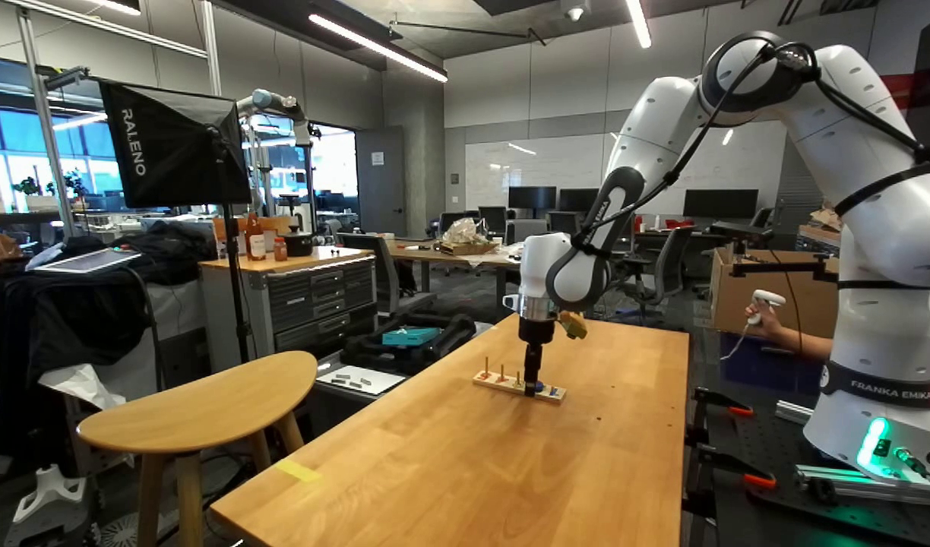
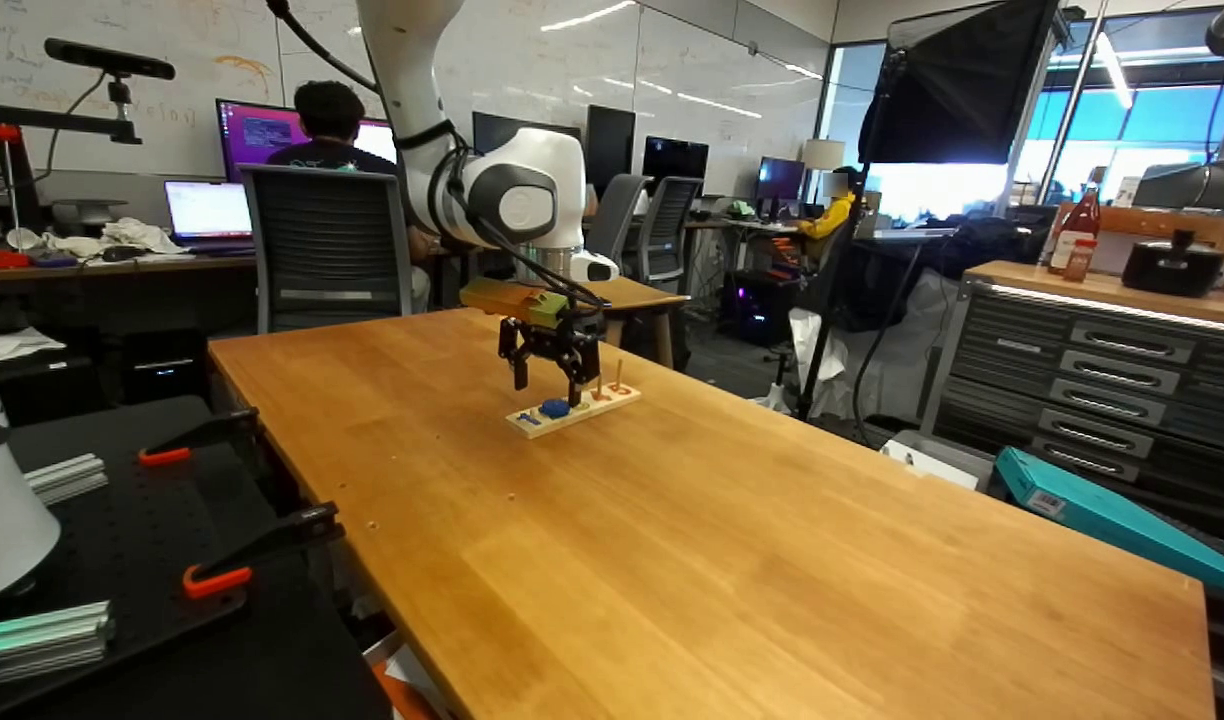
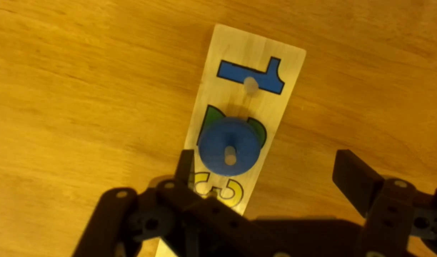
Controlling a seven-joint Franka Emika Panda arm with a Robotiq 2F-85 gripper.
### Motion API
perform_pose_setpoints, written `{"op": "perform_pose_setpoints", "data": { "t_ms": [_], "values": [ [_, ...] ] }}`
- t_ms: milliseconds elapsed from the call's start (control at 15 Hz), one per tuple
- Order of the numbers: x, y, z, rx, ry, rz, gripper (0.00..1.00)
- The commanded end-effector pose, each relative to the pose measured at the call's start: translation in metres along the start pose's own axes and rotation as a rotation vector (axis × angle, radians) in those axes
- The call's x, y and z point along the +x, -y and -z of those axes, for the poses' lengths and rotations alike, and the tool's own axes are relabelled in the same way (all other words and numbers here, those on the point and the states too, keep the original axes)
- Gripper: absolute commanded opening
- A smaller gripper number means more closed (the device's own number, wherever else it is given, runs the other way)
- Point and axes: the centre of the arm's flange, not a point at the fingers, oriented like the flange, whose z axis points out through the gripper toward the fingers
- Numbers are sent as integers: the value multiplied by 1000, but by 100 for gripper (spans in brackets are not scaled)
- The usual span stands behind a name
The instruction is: Remove the blue ring from the wooden stand
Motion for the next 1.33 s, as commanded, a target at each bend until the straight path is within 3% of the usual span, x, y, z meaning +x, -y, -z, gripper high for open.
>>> {"op": "perform_pose_setpoints", "data": {
  "t_ms": [0,67,467,667,933,1267],
  "values": [
    [7,-7,-8,1,-26,-7,75],
    [6,-9,-8,1,-27,-8,72],
    [9,-12,-6,0,-33,-13,27],
    [10,-14,-5,-2,-27,-15,18],
    [14,-12,25,10,-22,-18,18],
    [33,-27,85,-19,-84,-32,18]
  ]
}}
